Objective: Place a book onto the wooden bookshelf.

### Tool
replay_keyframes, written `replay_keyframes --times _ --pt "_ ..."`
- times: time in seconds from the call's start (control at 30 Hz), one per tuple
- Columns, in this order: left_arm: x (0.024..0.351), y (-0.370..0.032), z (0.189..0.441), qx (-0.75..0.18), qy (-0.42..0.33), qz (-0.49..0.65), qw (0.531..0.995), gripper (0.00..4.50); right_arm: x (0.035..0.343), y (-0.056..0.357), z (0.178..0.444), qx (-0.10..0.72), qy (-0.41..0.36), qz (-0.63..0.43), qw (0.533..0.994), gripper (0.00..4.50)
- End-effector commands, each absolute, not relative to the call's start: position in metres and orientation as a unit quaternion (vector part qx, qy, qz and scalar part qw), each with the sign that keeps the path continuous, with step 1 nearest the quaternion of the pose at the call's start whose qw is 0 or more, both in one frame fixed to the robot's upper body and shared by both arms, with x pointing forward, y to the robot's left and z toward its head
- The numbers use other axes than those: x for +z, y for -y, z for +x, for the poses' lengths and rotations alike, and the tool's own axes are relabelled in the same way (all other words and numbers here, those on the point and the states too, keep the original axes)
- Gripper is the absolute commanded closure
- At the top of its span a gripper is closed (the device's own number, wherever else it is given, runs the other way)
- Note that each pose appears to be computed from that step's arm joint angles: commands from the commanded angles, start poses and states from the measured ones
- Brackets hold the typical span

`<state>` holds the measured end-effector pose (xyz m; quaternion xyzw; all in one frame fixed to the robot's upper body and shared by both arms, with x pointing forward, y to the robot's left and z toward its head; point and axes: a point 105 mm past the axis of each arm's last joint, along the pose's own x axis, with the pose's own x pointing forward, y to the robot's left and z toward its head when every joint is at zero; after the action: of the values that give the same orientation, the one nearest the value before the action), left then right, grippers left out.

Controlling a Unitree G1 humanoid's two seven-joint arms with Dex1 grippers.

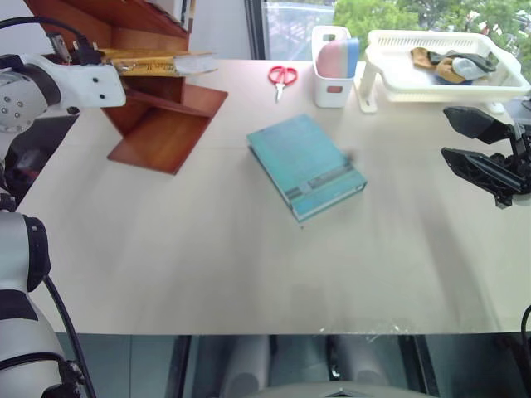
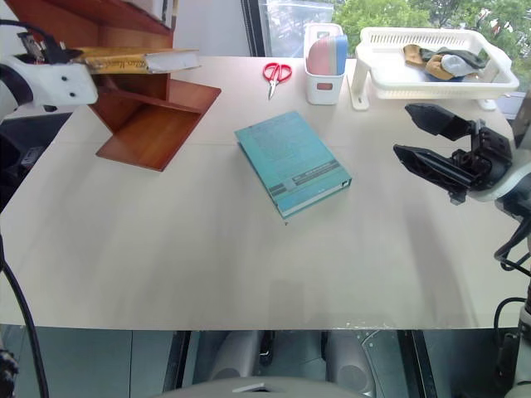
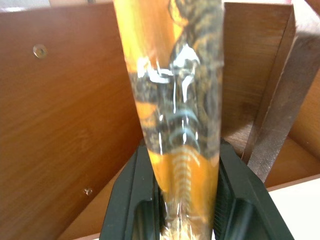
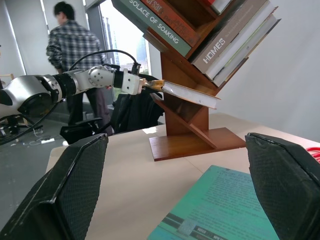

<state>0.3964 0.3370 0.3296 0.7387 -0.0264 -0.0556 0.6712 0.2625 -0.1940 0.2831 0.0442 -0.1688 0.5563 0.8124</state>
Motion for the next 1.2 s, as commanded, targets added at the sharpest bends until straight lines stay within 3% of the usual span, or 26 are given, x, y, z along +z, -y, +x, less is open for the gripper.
replay_keyframes --times 0.03,0.3,0.83,0.93,1.13,1.2 --pt "0.335 -0.35 0.393 -0.036 0.005 0.724 0.689 3.73 0.295 0.195 0.255 0.556 0.198 0.031 0.807 0.0" --pt "0.332 -0.357 0.394 -0.027 -0.018 0.721 0.692 0.15 0.292 0.197 0.256 0.551 0.196 0.03 0.81 0.0" --pt "0.315 -0.382 0.378 -0.027 -0.06 0.709 0.703 0.01 0.293 0.198 0.261 0.555 0.197 0.029 0.808 0.0" --pt "0.314 -0.385 0.377 -0.026 -0.063 0.704 0.707 0.91 0.293 0.197 0.262 0.556 0.196 0.029 0.807 0.0" --pt "0.313 -0.386 0.376 -0.028 -0.07 0.703 0.707 3.77 0.292 0.197 0.262 0.556 0.196 0.027 0.807 0.0" --pt "0.311 -0.389 0.375 -0.026 -0.076 0.7 0.709 4.04 0.291 0.197 0.262 0.555 0.195 0.026 0.808 0.0"
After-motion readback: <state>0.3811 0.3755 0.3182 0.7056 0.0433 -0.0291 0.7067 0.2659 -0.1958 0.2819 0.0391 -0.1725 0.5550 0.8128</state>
